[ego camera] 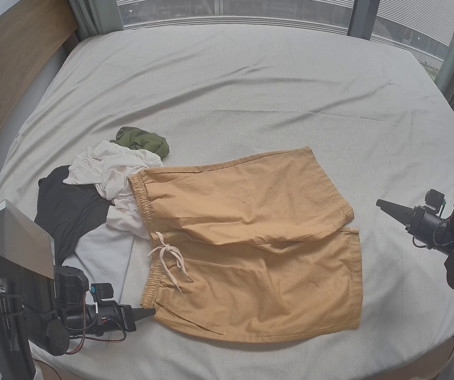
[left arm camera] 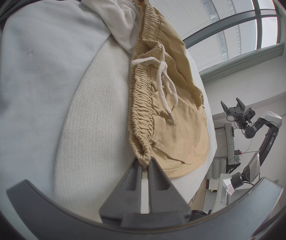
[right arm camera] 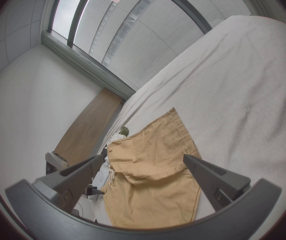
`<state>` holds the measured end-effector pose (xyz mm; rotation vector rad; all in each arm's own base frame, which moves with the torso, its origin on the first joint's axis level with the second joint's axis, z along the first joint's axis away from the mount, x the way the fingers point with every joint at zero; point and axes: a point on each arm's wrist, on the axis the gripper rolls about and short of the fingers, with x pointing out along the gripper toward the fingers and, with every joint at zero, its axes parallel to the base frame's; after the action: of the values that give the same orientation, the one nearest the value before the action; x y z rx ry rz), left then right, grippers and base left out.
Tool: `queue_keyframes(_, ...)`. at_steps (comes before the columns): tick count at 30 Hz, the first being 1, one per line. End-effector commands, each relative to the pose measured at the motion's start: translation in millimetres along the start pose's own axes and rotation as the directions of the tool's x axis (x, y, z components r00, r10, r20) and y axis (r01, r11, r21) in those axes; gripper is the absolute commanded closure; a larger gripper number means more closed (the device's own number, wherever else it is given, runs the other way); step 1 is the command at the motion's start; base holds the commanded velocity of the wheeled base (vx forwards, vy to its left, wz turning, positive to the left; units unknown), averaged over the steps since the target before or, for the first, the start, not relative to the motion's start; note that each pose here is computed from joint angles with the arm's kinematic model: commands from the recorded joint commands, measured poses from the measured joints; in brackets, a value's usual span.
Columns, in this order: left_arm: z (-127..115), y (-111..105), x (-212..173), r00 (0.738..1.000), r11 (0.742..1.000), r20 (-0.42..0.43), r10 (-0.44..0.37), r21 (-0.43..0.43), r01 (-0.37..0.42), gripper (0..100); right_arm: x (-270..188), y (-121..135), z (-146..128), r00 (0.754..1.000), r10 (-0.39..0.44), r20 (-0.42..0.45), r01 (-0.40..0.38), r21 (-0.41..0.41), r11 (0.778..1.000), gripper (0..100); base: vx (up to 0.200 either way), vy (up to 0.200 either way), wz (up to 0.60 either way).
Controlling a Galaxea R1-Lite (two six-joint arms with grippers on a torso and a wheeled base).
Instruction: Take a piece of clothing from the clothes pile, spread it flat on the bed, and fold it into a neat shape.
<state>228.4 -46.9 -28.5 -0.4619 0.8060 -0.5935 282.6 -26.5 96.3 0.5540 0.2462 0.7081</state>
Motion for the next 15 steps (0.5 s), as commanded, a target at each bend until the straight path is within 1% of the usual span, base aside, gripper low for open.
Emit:
queue_keyframes(1, -5.3, -6.4, -11.2, 1.0, 1.0, -0.018, -0.001, -0.004, 0.001, 100, -0.2, -7.3, -14.0, 0.999, -0.018, -0.039, 0.019, 0.023, 1.0, 0, 0.0, 0.0, 0.0)
queue_keyframes(4, -8.3, -10.5, -18.3, 1.0, 1.0, -0.025, 0.0, -0.008, 0.0, 100, -1.5, -9.8, -26.3, 0.997, -0.03, -0.075, 0.033, 0.035, 0.999, 0, 0.0, 0.0, 0.0)
queue_keyframes(8, -10.8, -9.0, -17.5, 0.999, 1.0, -0.038, 0.007, -0.014, -0.007, 100, -2.9, -11.5, -47.0, 0.99, -0.039, -0.138, 0.044, 0.036, 0.998, 0, 0.0, 0.0, 0.0)
queue_keyframes(12, -13.1, -6.0, -16.4, 0.999, 1.0, -0.048, 0.019, -0.02, -0.02, 100, -7.1, -10.9, -70.2, 0.976, -0.046, -0.213, 0.051, 0.018, 0.999, 0, 0.0, 0.0, 0.0)
queue_keyframes(15, -12.3, -3.2, -17.9, 0.999, 0.999, -0.04, 0.029, -0.017, -0.03, 100, -14.2, -13.2, -86.9, 0.962, -0.063, -0.265, 0.066, 0.002, 0.998, 0, 0.0, 0.0, 0.0)
